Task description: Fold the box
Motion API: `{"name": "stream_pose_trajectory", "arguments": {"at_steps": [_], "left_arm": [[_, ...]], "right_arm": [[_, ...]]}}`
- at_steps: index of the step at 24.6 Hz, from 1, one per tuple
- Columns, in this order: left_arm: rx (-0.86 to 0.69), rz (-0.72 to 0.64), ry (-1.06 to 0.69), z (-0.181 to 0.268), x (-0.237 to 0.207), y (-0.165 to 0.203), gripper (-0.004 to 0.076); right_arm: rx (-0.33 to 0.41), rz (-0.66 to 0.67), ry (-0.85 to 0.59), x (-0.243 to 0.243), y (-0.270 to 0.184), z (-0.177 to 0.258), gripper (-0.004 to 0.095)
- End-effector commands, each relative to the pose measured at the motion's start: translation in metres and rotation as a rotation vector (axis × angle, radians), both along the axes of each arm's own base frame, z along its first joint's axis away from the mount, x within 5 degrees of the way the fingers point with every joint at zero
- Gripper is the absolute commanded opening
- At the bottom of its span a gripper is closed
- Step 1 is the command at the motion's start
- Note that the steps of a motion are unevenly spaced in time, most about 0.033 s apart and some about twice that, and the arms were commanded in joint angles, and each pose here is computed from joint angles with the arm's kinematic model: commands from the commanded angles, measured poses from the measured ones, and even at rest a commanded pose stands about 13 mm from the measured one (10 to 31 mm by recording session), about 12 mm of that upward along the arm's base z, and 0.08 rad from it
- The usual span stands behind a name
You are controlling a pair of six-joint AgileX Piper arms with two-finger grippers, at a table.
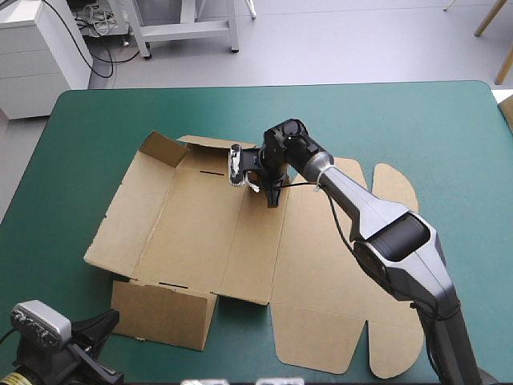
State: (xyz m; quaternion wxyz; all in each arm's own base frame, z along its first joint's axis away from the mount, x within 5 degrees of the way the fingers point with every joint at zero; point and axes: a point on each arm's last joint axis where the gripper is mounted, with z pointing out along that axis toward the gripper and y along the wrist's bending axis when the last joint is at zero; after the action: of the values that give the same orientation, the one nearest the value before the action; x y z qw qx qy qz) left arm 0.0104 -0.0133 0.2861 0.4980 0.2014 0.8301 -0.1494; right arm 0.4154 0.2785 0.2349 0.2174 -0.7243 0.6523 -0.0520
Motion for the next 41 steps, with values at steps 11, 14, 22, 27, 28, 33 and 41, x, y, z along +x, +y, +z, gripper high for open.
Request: {"name": "stream_pose_trajectory", "arguments": {"at_steps": [11,14,22,27,28,33,41], "left_arm": [[-0.05,-0.007,-0.063,0.013,0.002,-0.002,-0.0008],[-0.05,-0.007,-0.063,0.013,0.002,-0.002,-0.0008],[-0.05,-0.007,-0.063,0.013,0.002,-0.002,-0.0008],[-0.05,-0.007,-0.063,0.013,0.002,-0.002,-0.0008],[-0.05,-0.007,-0.063,0.013,0.002,-0.002,-0.0008],[-0.05,-0.007,-0.063,0.013,0.002,-0.002,-0.0008],[-0.05,-0.007,-0.063,0.013,0.002,-0.002,-0.0008]], "right_arm": [[0.18,-0.119,-0.057,-0.009,0.0,0.085,0.0545],[0.282,-0.26,-0.105,-0.016,-0.009,0.126,0.0545],[0.517,-0.522,-0.217,-0.085,-0.066,0.235,0.0453],[0.57,-0.611,-0.208,-0.131,-0.099,0.257,0.0185],[0.577,-0.634,-0.204,-0.141,-0.107,0.258,0.0114],[0.612,-0.701,-0.167,-0.192,-0.141,0.258,-0.002],[0.656,-0.794,-0.104,-0.255,-0.183,0.222,-0.002]]}}
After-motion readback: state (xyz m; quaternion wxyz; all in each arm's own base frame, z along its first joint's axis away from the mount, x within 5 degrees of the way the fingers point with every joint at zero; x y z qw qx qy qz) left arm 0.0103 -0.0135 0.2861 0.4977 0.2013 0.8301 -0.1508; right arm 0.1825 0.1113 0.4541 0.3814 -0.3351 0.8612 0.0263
